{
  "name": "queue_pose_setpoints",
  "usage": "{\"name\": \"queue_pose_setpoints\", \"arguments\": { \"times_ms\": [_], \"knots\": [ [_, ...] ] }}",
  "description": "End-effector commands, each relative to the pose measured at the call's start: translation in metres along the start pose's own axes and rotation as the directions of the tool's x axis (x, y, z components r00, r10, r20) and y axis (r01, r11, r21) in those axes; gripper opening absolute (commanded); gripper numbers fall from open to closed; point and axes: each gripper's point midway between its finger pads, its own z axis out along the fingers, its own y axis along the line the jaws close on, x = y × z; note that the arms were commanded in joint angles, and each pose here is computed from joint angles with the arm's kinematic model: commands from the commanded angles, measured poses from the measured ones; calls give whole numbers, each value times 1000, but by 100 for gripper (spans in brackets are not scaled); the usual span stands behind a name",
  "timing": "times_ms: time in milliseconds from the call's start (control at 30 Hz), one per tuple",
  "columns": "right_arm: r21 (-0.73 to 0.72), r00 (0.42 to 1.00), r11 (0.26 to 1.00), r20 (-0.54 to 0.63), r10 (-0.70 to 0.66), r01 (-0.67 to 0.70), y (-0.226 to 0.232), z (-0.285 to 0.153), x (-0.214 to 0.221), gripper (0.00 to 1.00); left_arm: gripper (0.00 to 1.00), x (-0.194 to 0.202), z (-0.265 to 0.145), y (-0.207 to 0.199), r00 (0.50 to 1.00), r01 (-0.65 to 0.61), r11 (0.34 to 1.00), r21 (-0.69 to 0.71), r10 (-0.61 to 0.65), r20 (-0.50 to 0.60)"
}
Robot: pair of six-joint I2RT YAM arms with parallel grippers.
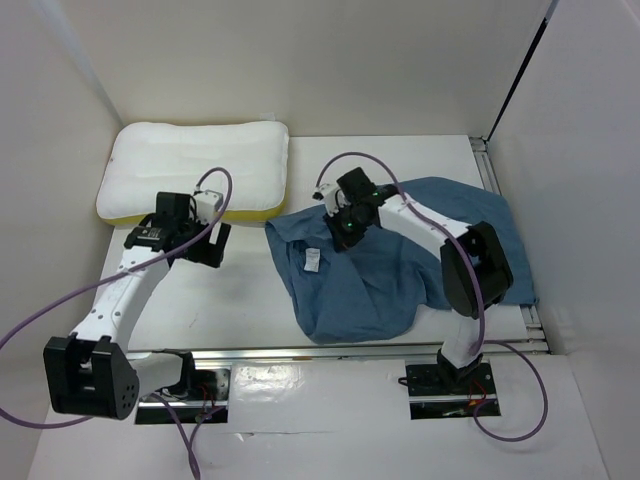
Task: Put the pillow into the pillowcase
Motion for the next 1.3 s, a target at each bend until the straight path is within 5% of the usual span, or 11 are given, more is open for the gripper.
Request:
{"name": "queue_pose_setpoints", "arguments": {
  "times_ms": [0, 333, 733, 1100, 1267],
  "knots": [
    [67, 992, 998, 126, -23, 14, -16, -52, -30, 0, 100, -25, 0, 4, 998, -21, 1000, 10, 21, 54],
    [94, 986, 995, 166, 29, -45, -39, -71, -22, 0, 100, -76, 7, 9, 994, -46, 998, 38, 42, 98],
    [-68, 994, 995, 78, 82, -77, -8, -67, 16, 0, 100, -94, 15, 12, 996, -45, 998, 52, 40, 83],
    [-114, 994, 991, 72, 83, -75, -2, -33, -3, 27, 100, -90, 9, 14, 995, -44, 999, 31, 41, 87],
    [-112, 993, 991, 81, 80, -71, -1, -20, -13, 57, 100, -81, 5, 15, 995, -52, 999, 12, 51, 82]
  ]
}}
